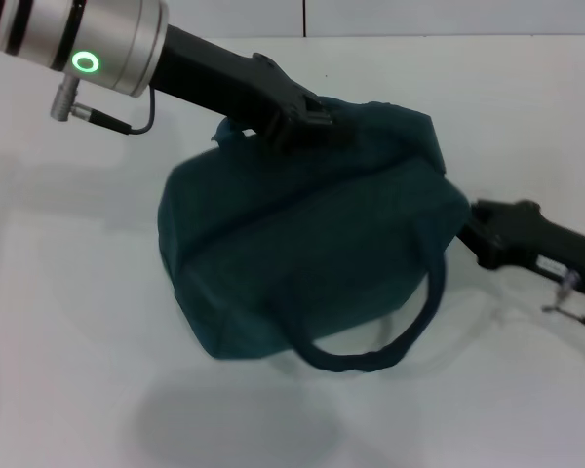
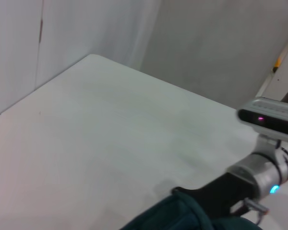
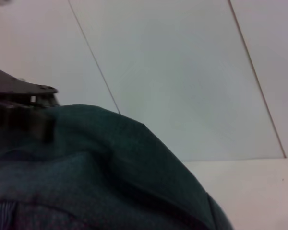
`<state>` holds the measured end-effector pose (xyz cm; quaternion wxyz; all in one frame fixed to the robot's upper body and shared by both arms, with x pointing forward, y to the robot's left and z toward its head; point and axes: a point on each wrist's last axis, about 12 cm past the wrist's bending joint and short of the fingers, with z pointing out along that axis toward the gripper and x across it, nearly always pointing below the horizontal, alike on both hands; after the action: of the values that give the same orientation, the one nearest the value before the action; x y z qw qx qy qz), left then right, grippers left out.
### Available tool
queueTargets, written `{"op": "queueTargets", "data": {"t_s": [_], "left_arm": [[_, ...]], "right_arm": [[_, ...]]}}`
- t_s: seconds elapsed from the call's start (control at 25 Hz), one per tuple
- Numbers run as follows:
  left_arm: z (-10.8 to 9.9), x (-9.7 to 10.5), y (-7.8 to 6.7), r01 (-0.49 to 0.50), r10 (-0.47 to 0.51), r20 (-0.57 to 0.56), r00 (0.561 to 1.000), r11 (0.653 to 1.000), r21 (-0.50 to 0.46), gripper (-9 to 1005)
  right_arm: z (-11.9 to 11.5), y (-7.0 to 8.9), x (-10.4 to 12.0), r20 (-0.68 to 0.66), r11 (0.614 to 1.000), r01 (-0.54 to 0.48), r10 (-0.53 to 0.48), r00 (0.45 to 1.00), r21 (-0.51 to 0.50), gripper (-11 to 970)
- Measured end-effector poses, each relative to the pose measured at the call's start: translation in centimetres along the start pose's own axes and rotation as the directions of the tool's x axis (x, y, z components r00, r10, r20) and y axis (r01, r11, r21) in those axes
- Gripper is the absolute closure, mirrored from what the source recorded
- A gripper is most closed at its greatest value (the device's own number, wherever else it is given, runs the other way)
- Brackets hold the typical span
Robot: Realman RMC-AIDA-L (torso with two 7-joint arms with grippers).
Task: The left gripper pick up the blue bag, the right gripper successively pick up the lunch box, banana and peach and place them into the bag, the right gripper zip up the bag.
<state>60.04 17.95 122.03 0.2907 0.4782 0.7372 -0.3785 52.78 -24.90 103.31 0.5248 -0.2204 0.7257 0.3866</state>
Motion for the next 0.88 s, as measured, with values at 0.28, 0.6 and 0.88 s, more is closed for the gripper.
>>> {"op": "queueTargets", "data": {"t_s": [0.28,0.6,0.88], "left_arm": [[0.1,0.8,0.5,-0.002,0.002,0.01,1.0,1.0,0.004,936],[0.4,0.9,0.7,-0.023,0.023,0.02,1.0,1.0,0.007,851],[-0.5,1.2,0.7,-0.088,0.092,0.183,0.979,0.996,-0.029,586]], "right_arm": [[-3.6,0.9,1.8,0.036,0.999,-0.051,0.052,0.998,-0.009,940],[-4.1,1.0,2.0,0.049,0.997,-0.072,0.072,0.996,-0.003,940],[-5.5,0.4,1.4,0.081,0.998,-0.069,0.068,0.994,0.007,890]]}}
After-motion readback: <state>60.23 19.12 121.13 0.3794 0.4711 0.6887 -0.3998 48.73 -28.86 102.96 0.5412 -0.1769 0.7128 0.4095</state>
